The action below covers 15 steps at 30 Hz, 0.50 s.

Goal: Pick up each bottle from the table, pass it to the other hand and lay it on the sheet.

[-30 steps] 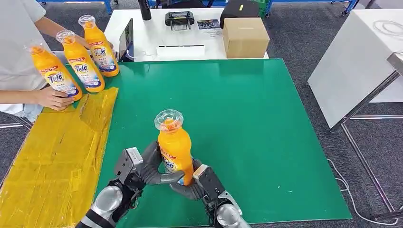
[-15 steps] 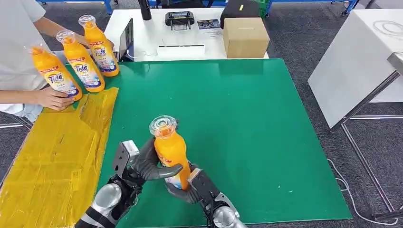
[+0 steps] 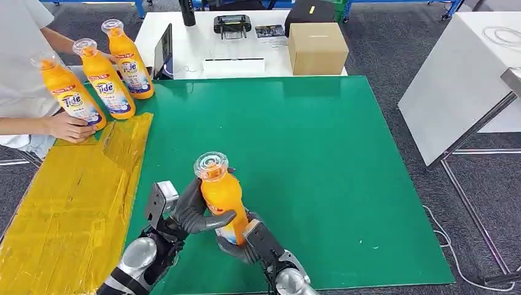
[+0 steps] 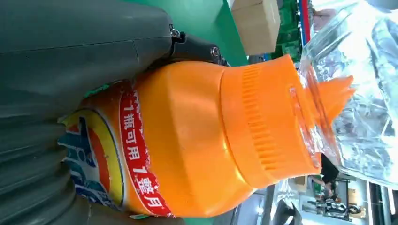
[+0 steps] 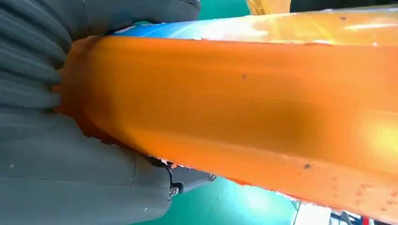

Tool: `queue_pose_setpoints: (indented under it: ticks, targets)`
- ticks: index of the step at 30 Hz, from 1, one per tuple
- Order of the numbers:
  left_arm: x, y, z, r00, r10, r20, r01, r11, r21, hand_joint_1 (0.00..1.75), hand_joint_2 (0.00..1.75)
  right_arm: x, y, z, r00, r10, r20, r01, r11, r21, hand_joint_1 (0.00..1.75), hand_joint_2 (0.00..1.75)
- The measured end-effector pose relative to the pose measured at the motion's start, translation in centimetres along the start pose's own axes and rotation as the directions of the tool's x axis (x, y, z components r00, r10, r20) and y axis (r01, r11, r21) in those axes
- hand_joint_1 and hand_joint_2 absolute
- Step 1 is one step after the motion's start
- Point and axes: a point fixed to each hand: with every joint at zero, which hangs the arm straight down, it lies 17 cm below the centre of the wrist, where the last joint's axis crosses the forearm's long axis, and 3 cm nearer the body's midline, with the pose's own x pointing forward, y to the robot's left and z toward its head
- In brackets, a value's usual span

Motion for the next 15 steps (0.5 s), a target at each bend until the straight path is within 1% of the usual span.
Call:
queue_pose_setpoints:
  ticks: [1,2,3,4,5,6,8,10,12,14,15]
  targets:
    - [0.0,0.0,0.0,1.000,0.000,0.002,0.000,1.000,0.001,1.75,1.75,0.1,-0.1,0.0,1.000,0.008,0.003,-0.008,1.000,-0.005,1.75,1.75]
    - [0.1,0.1,0.0,1.000,-0.001,0.004,0.001,1.000,0.004,1.75,1.75,0.1,-0.2,0.0,1.000,0.014,0.005,-0.014,1.000,-0.010,1.69,1.75]
    - [0.1,0.2,0.0,1.000,-0.005,0.007,0.005,1.000,0.010,1.75,1.75,0.3,-0.3,0.0,1.000,0.022,0.009,-0.022,1.000,-0.016,1.40,1.75]
    - [0.2,0.3,-0.1,1.000,-0.012,0.011,0.012,1.000,0.017,1.75,1.75,0.5,-0.4,-0.1,1.000,0.025,0.016,-0.025,0.999,-0.022,1.40,1.75]
    - [0.3,0.4,-0.1,0.999,-0.034,0.019,0.033,0.999,0.024,1.75,1.75,0.7,-0.6,-0.1,0.999,0.034,0.024,-0.033,0.999,-0.030,0.03,1.75]
    - [0.4,0.5,-0.1,0.998,-0.057,0.031,0.057,0.998,0.031,1.75,1.75,1.0,-0.8,-0.1,0.999,0.042,0.034,-0.040,0.998,-0.041,0.00,1.75]
    - [1.1,1.0,-0.2,0.991,-0.118,0.060,0.114,0.992,0.059,1.75,1.75,1.8,-1.4,0.0,0.997,0.058,0.060,-0.054,0.996,-0.067,0.00,1.75]
    - [2.2,2.2,-0.3,0.961,-0.261,0.096,0.248,0.960,0.129,1.75,1.75,2.9,-2.2,0.2,0.993,0.070,0.092,-0.060,0.992,-0.112,0.00,1.75]
    - [3.9,4.5,-0.1,0.886,-0.450,0.108,0.420,0.880,0.222,1.75,1.75,4.4,-3.6,0.4,0.988,0.081,0.129,-0.060,0.986,-0.158,0.00,1.75]
    - [5.8,7.2,0.6,0.741,-0.666,0.087,0.610,0.722,0.326,1.75,1.75,5.7,-5.0,1.1,0.982,0.093,0.162,-0.058,0.977,-0.207,0.00,1.75]
    - [6.7,8.3,0.9,0.631,-0.774,0.054,0.709,0.604,0.364,1.75,1.75,6.3,-5.8,1.4,0.979,0.102,0.175,-0.059,0.970,-0.236,0.00,1.75]
